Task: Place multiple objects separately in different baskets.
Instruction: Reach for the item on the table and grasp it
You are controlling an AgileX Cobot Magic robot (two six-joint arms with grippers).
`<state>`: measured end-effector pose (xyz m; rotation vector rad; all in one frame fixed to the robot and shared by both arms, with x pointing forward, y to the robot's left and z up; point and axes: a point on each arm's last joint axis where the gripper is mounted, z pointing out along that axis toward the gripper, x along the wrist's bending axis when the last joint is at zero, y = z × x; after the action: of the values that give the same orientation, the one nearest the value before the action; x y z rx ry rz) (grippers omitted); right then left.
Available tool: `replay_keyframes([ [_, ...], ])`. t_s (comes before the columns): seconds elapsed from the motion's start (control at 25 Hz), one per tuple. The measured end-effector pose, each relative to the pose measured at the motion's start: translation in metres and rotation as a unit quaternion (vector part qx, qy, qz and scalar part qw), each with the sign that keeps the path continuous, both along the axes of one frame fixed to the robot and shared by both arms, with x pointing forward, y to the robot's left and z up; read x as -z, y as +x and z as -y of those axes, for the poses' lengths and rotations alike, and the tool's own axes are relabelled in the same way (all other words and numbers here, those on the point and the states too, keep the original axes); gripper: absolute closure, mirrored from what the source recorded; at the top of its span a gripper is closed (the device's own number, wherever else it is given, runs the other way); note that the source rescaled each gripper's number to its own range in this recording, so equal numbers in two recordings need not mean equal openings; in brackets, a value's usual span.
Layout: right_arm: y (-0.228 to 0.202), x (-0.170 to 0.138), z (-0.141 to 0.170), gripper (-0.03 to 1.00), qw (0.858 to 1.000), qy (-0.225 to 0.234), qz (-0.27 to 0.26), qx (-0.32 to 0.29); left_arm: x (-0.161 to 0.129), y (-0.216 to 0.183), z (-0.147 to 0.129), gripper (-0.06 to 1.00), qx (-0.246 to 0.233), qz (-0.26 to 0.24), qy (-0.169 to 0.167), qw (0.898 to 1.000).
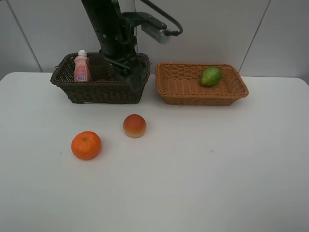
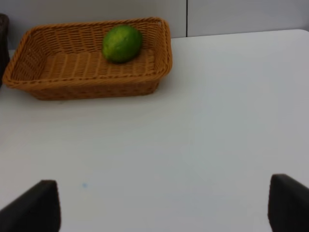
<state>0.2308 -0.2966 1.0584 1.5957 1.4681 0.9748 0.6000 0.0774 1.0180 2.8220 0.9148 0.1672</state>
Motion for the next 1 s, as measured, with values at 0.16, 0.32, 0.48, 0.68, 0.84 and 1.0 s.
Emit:
replay_keyframes([
  [0.16,0.000,0.000,0.000,-0.03,1.000,0.000,0.000,0.000,0.002,-0.002,-0.001,-0.05,0.000,-0.014,0.006,1.000],
  [0.32,0.000,0.000,0.000,-0.03,1.000,0.000,0.000,0.000,0.017,-0.001,0.001,-0.05,0.002,-0.040,0.022,0.999],
  [0.48,0.000,0.000,0.000,-0.03,1.000,0.000,0.000,0.000,0.036,-0.003,0.011,-0.05,0.012,-0.059,0.034,0.998],
  [0.68,0.000,0.000,0.000,-0.03,1.000,0.000,0.000,0.000,0.055,-0.005,0.021,-0.05,0.023,-0.077,0.046,0.996],
  [0.84,0.000,0.000,0.000,-0.03,1.000,0.000,0.000,0.000,0.067,-0.004,0.022,-0.05,0.025,-0.086,0.058,0.994],
  [1.0,0.000,0.000,0.000,-0.03,1.000,0.000,0.000,0.000,0.076,-0.004,0.023,-0.05,0.020,-0.086,0.076,0.993],
])
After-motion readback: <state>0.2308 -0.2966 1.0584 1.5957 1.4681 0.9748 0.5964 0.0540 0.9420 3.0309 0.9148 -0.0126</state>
